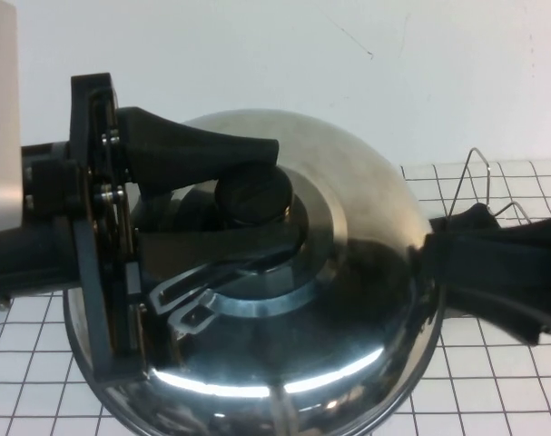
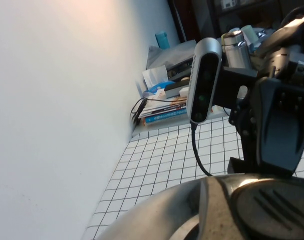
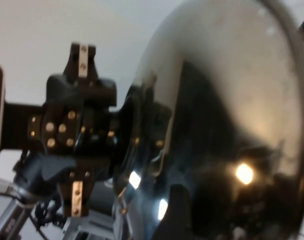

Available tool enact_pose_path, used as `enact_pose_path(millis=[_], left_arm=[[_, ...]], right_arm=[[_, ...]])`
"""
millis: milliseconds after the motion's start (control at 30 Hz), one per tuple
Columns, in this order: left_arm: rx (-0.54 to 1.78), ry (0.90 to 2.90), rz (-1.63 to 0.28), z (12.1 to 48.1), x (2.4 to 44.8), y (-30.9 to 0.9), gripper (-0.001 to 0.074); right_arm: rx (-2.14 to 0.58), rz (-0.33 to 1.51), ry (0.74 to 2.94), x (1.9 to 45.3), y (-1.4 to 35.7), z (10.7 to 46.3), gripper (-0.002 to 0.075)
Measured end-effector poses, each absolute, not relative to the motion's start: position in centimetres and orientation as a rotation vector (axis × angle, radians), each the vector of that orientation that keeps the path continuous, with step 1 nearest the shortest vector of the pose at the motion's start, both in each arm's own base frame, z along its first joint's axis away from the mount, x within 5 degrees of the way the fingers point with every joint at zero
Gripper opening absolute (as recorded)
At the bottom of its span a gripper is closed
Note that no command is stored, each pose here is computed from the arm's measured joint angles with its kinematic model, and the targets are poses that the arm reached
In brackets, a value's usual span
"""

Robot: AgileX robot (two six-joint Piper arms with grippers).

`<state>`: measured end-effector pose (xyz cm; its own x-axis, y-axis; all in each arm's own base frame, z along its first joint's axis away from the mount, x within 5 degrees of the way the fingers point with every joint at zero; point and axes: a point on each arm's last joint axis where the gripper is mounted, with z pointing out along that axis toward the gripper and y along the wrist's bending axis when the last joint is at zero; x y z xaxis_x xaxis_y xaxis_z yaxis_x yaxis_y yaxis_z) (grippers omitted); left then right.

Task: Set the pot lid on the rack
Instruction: Place the pot lid on the pot rack

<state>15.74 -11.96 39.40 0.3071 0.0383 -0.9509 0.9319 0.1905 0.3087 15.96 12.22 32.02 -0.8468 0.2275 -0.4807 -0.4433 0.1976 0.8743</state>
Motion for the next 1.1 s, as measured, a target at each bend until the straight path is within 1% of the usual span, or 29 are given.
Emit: enact_pose_path(millis=[100, 233, 400, 500, 567, 633, 767, 867, 933, 1033, 1100], left_arm=[[1.214, 1.075, -0.825, 39.3, 15.8, -12.0, 0.0332], [1.211, 1.079, -0.827, 39.2, 15.9, -12.0, 0.0332], [1.200, 1.074, -0.835, 39.3, 15.9, -12.0, 0.0332], [1.188, 1.070, -0.842, 39.4, 15.9, -12.0, 0.0332], [1.184, 1.068, -0.847, 39.5, 15.9, -12.0, 0.0332], [1.182, 1.068, -0.849, 39.5, 15.9, -12.0, 0.0332], [1.215, 1.077, -0.807, 39.2, 16.0, -12.0, 0.0331], [1.207, 1.093, -0.780, 39.1, 16.3, -11.9, 0.0331], [1.187, 1.124, -0.801, 39.1, 16.3, -11.9, 0.0356], [1.099, 1.182, -0.868, 39.4, 16.6, -11.8, 0.0466], [1.047, 1.220, -0.876, 39.6, 16.8, -11.7, 0.0522]], right_arm=[[-0.248, 1.714, 1.974, 16.0, 12.9, 31.8, 0.0577], [-0.296, 1.716, 1.945, 16.1, 13.2, 32.5, 0.0561], [-0.388, 1.725, 1.851, 16.4, 13.4, 35.3, 0.0549], [-0.423, 1.722, 1.814, 16.4, 13.5, 36.5, 0.0513], [-0.429, 1.720, 1.805, 16.4, 13.5, 36.7, 0.0456], [-0.448, 1.704, 1.794, 16.4, 13.5, 36.7, 0.0379], [-0.463, 1.745, 1.749, 16.2, 13.5, 37.2, 0.0196], [-0.494, 1.742, 1.724, 16.1, 13.6, 37.5, 0.0127], [-0.517, 1.728, 1.712, 16.0, 13.6, 37.5, 0.0091], [-0.537, 1.603, 1.730, 16.6, 13.6, 37.0, 0.0091], [-0.527, 1.524, 1.728, 17.1, 13.5, 36.7, 0.0091]])
